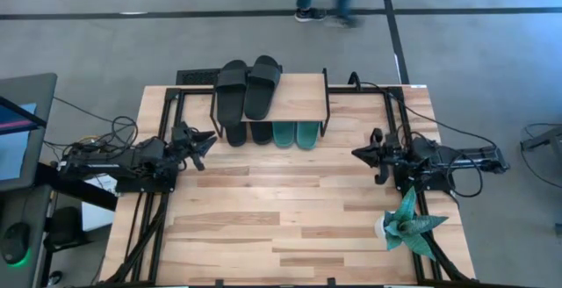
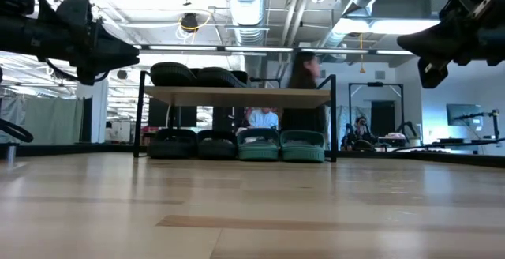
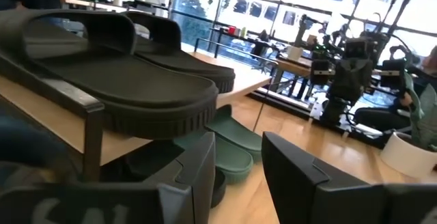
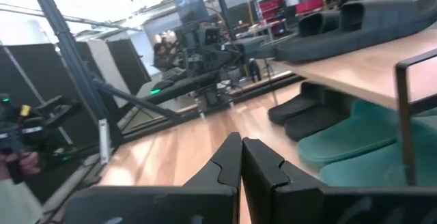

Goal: Pick and place slides into the shelf
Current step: Return to Home Position

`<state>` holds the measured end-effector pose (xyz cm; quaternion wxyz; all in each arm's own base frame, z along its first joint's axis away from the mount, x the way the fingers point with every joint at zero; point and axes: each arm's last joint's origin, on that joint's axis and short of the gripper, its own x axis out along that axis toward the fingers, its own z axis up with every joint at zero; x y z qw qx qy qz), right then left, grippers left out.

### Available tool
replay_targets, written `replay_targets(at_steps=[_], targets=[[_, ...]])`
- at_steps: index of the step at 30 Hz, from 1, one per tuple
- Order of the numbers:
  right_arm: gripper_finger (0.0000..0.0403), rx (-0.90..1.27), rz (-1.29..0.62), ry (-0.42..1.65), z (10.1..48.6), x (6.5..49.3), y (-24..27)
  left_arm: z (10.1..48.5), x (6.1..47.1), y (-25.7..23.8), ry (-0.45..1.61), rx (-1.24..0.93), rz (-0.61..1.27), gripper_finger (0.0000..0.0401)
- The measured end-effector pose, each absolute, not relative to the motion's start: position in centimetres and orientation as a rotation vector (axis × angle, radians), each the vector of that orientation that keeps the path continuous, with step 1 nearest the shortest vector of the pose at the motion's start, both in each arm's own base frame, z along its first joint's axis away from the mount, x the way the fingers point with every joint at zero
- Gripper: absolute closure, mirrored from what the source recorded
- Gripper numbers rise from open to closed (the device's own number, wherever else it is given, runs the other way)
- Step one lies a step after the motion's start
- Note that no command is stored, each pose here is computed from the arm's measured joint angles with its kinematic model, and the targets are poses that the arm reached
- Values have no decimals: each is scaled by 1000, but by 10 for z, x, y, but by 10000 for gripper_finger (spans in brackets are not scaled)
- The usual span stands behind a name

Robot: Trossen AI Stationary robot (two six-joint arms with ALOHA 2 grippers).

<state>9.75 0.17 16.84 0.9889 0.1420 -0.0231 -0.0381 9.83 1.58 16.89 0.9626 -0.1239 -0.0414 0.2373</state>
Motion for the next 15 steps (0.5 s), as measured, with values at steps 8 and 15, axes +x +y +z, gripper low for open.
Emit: replay_targets(at_steps=[8,15], targets=[[403,300,-42,-35,168,98,3,168,100,12,-55,-249,340,292],[403,300,-42,-35,168,98,3,166,102,4,-3,-228,68,292]])
